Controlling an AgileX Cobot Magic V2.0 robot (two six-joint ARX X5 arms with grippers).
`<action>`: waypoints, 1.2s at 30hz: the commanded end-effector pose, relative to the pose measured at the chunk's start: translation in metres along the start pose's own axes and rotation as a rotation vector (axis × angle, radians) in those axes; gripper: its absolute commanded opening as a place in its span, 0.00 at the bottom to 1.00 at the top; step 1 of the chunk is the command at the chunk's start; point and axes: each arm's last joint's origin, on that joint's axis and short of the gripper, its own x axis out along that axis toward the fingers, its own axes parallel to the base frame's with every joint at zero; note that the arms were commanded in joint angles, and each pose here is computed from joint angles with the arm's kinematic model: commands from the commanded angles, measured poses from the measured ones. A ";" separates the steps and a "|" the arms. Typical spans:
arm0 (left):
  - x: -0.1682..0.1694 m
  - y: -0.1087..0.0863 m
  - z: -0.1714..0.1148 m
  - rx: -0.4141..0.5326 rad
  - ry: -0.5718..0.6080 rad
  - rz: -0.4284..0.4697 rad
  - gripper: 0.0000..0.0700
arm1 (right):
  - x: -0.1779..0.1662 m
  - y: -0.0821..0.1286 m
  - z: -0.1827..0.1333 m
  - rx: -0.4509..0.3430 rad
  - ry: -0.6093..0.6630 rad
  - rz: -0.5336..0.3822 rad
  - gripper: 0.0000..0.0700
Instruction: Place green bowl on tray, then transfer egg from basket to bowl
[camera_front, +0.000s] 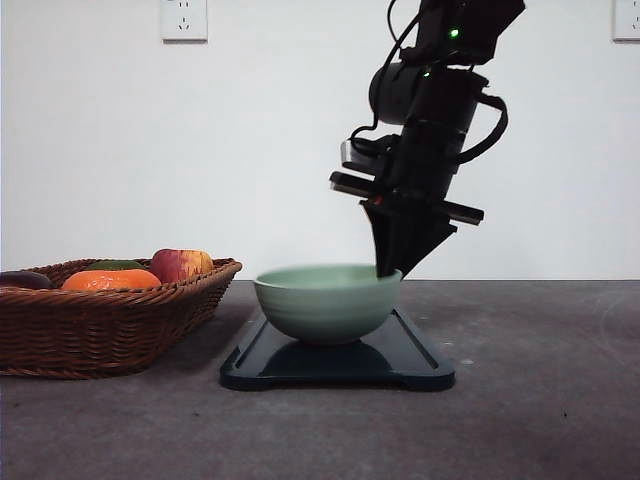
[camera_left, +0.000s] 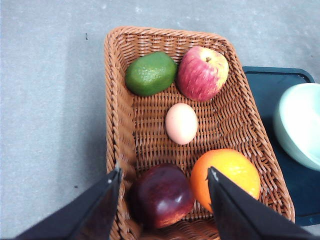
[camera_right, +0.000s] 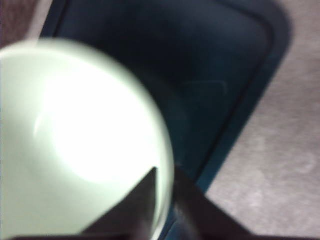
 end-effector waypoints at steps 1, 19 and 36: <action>-0.002 -0.001 0.006 0.004 -0.020 -0.003 0.50 | 0.006 0.006 0.004 -0.004 -0.003 0.004 0.22; -0.002 -0.001 0.004 0.000 0.002 -0.002 0.50 | -0.047 0.015 0.001 -0.035 -0.141 -0.071 0.22; -0.002 -0.001 0.004 0.000 0.002 -0.002 0.50 | -0.055 -0.004 -0.109 -0.047 -0.393 -0.055 0.22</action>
